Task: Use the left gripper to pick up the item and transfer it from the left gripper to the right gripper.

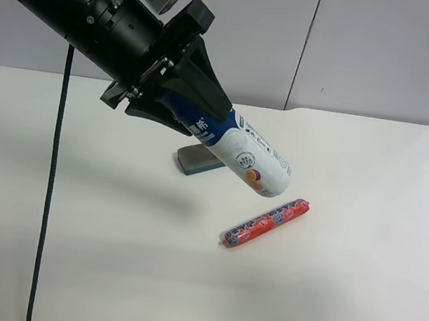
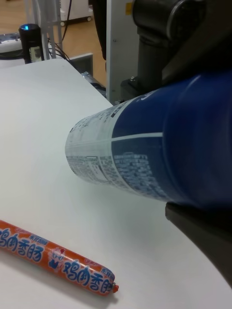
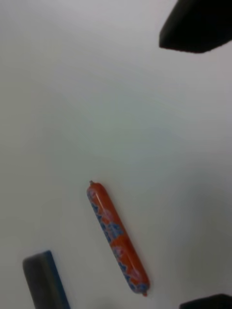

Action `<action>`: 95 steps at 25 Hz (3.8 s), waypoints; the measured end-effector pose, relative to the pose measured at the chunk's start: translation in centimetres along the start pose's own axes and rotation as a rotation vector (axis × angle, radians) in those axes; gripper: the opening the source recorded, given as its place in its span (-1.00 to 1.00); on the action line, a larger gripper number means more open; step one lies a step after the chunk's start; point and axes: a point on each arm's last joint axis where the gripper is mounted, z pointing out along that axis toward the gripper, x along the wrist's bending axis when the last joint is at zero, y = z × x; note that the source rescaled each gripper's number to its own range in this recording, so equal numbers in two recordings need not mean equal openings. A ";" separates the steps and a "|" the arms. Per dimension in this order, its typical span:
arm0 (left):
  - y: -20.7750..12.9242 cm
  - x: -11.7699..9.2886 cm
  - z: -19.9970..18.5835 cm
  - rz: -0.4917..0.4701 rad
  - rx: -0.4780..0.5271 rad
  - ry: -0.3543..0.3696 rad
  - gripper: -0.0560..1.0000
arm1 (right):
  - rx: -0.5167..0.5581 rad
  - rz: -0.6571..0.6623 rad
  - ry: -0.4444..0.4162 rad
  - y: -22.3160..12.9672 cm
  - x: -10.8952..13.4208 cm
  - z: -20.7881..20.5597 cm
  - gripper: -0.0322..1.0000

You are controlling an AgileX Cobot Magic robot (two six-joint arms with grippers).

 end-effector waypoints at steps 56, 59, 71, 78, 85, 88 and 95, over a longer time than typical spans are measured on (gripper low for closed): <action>-0.4 -0.2 0.0 -0.006 0.039 -0.026 -0.89 | 0.364 -0.784 0.576 9.6 12.6 19.8 1.00; -0.4 -0.3 0.0 -0.007 0.041 -0.028 -0.89 | 0.353 -0.783 0.570 9.6 12.7 20.2 1.00; -0.4 -0.3 0.0 -0.008 0.049 -0.031 -0.89 | 0.368 -0.815 0.577 9.2 12.9 21.0 0.55; -0.4 -0.3 0.0 -0.008 0.049 -0.031 -0.89 | 0.374 -0.825 0.581 9.1 12.9 21.0 -0.07; -0.4 -0.3 0.0 -0.008 0.049 -0.032 -0.89 | 0.371 -0.813 0.594 9.1 13.0 21.0 -0.22; -0.4 -0.3 0.0 -0.008 0.049 -0.032 -0.89 | 0.370 -0.817 0.594 9.1 13.0 21.0 -0.27; -0.5 -0.3 0.0 -0.008 0.052 -0.033 -0.89 | 0.368 -0.828 0.597 9.1 13.0 21.0 -0.85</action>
